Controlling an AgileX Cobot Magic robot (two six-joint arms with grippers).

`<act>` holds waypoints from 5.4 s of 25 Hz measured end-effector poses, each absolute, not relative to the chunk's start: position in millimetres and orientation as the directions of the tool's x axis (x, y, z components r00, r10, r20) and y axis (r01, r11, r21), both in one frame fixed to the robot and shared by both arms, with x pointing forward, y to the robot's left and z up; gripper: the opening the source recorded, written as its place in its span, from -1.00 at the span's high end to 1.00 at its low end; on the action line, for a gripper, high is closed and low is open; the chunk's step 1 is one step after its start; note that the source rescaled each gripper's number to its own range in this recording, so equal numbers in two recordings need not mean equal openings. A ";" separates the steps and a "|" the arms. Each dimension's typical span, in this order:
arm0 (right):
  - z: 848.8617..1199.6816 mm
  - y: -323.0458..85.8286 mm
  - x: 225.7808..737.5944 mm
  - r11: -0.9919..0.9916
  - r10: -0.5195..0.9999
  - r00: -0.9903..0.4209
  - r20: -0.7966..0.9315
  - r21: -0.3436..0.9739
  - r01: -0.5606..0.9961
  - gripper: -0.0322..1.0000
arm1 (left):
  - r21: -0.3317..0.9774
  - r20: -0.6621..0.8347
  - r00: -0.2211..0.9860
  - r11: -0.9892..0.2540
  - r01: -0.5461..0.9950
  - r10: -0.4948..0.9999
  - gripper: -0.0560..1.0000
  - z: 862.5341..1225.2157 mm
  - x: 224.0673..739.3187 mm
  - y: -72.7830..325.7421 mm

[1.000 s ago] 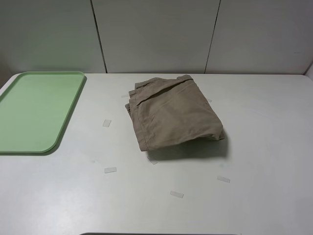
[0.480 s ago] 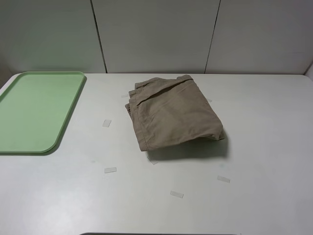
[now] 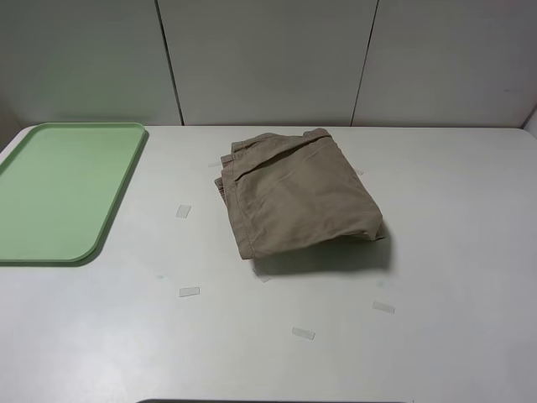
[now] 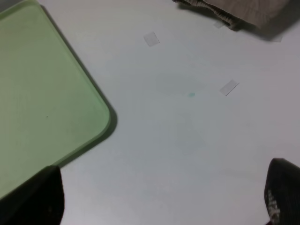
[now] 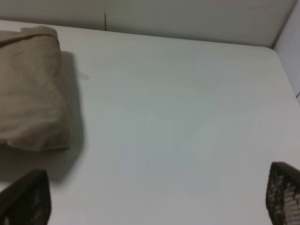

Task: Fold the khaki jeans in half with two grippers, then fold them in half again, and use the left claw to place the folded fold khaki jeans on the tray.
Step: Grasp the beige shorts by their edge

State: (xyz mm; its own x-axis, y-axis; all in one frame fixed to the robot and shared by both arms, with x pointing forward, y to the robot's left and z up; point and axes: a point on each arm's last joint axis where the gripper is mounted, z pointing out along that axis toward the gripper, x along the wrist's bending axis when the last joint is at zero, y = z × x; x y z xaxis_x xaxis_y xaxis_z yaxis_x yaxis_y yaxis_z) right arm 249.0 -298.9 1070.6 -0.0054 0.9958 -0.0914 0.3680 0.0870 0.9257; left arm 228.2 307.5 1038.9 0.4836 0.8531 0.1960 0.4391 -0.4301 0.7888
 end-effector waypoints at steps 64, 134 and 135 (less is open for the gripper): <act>1053.0 -306.1 235.7 0.117 0.993 -0.078 -0.093 0.901 0.417 -1.00 | 0.791 0.197 0.483 -0.429 0.437 0.853 -0.71 1039.2 228.4 307.5; 1053.0 -306.1 235.7 0.114 0.993 -0.077 -0.090 0.901 0.418 -1.00 | 0.317 -0.646 0.206 0.013 0.948 0.735 -0.68 904.3 552.3 214.1; 1053.0 -306.1 235.7 0.114 0.993 -0.077 -0.090 0.901 0.418 -1.00 | 0.323 -0.654 0.204 0.025 0.946 0.729 -0.68 902.6 554.4 211.5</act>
